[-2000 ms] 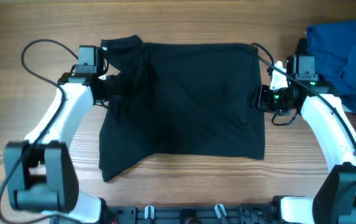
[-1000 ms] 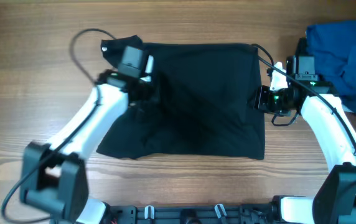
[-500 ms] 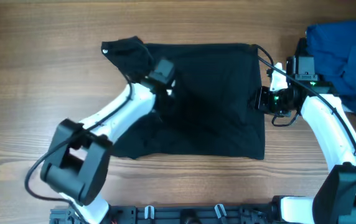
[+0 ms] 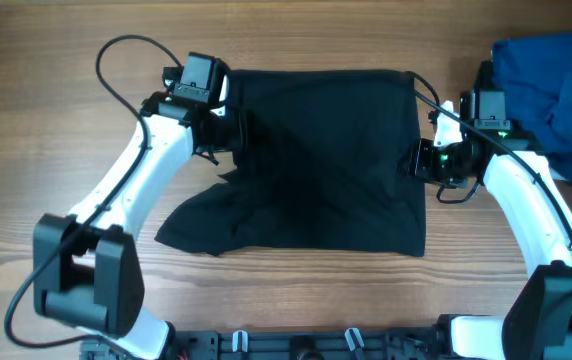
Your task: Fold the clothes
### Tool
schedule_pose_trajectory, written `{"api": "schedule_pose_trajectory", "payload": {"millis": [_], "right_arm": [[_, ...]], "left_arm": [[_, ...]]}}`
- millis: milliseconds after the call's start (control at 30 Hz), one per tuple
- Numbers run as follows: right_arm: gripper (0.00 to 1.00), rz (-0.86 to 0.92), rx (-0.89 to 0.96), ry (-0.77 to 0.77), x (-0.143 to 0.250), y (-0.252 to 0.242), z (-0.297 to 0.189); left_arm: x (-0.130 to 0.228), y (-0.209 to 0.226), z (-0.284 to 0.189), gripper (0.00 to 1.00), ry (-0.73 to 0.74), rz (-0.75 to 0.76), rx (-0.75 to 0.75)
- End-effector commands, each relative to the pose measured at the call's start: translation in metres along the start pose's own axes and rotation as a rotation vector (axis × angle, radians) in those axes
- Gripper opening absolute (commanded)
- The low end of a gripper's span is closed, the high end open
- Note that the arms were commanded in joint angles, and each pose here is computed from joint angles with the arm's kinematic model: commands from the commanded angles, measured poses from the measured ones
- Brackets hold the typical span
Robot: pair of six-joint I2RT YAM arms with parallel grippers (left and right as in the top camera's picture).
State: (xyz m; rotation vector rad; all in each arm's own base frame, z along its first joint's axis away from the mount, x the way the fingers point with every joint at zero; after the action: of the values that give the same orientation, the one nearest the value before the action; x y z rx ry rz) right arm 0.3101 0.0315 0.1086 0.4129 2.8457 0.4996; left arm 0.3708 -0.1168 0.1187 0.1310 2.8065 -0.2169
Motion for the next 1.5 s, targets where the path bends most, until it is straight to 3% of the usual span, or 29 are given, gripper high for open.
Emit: {"api": "schedule_pose_trajectory", "payload": {"millis": [0,133,233,367,500,633,800,967,1400,1433,1467], "right_arm": [[0.49,-0.021,-0.002,0.001,-0.003,0.002,0.000],[0.49,-0.022,-0.002,0.000,-0.003,0.002,0.000],[0.49,-0.022,-0.002,0.000,-0.003,0.002,0.000],[0.49,-0.021,-0.002,0.001,-0.003,0.002,0.000],[0.49,-0.022,-0.001,0.001,-0.003,0.002,0.000],[0.49,-0.021,-0.002,0.002,-0.003,0.002,0.000],[0.49,-0.021,-0.001,0.001,-0.003,0.002,0.000],[0.49,-0.022,-0.001,0.001,-0.003,0.002,0.000],[0.49,-0.024,-0.002,-0.001,-0.003,0.002,0.000],[0.49,-0.026,-0.002,-0.003,-0.004,0.002,0.000],[0.49,-0.026,-0.003,-0.005,-0.004,0.003,0.000]], "left_arm": [[0.006,0.001,0.018,0.63,0.053,0.024,0.007],[0.011,0.003,0.032,0.47,0.088,0.021,0.001],[0.007,0.002,0.035,0.45,0.075,0.022,0.003],[-0.001,-0.006,0.038,0.30,0.043,0.025,0.059],[0.005,-0.005,0.056,0.04,0.081,0.020,0.063],[0.008,0.004,0.064,0.04,0.098,0.014,0.017],[0.000,0.038,0.040,0.04,0.056,-0.042,-0.085],[-0.014,0.106,-0.007,0.04,-0.045,-0.118,-0.215],[-0.001,0.230,-0.030,0.04,-0.068,-0.245,-0.396],[0.000,0.234,-0.031,0.18,-0.070,-0.258,-0.400],[0.002,0.238,-0.032,0.53,-0.067,-0.270,-0.402]]}}
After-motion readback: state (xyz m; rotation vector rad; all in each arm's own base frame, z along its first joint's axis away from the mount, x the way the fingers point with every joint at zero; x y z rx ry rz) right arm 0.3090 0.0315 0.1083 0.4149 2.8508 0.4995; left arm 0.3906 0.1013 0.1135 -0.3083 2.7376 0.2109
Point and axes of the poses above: each gripper's point midway between its finger pads, its own z axis out along the fingers, its own y axis along the line the jaws close on, x = y × z, the point moved 3 cm from there along -z, back along the fingers, and after that the axes turned 8 degrees about z, right-handed, at the moved point
